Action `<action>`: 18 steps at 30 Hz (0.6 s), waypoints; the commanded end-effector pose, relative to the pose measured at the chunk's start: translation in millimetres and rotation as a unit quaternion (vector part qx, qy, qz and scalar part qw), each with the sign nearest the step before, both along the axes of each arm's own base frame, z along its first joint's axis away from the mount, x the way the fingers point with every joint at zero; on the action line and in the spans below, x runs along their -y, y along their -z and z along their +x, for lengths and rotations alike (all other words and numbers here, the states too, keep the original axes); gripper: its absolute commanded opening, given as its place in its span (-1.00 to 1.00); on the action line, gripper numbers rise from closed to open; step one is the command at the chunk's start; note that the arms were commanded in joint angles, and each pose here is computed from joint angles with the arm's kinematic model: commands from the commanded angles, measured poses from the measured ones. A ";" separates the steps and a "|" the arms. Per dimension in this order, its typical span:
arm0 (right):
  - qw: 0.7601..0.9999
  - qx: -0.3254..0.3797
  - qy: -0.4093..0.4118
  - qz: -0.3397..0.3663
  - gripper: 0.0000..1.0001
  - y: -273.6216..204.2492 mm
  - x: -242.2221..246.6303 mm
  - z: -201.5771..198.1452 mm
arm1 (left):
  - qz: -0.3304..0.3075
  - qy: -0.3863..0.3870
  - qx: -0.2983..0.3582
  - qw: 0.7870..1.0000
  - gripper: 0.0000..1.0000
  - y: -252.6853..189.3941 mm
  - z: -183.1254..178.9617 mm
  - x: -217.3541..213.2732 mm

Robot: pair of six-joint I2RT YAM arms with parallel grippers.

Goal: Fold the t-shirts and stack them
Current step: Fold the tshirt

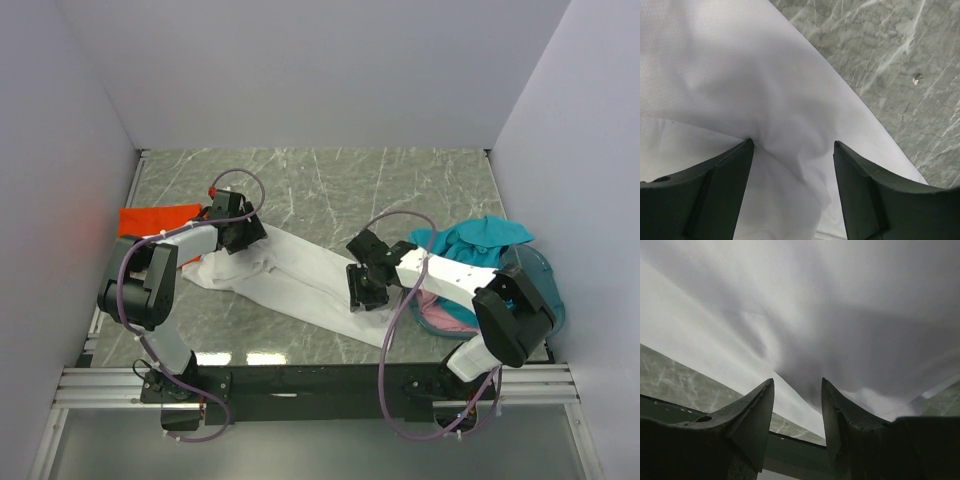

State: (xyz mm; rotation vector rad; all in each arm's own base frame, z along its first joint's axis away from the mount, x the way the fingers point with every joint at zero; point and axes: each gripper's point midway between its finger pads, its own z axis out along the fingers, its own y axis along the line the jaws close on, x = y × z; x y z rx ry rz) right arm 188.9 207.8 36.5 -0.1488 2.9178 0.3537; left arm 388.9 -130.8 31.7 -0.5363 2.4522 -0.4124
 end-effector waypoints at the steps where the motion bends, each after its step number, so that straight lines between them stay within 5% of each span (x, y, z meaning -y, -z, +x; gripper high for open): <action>1: 1.000 -0.010 -0.017 0.001 -0.01 -2.3 3.6 -15.9 | 0.029 0.012 -0.099 0.995 0.46 51.1 -45.2 -11.8; 18: 0.999 -0.037 -0.023 -0.008 -0.01 6.2 15.0 -40.9 | 0.034 0.016 -0.092 0.995 0.46 46.1 -38.1 -11.5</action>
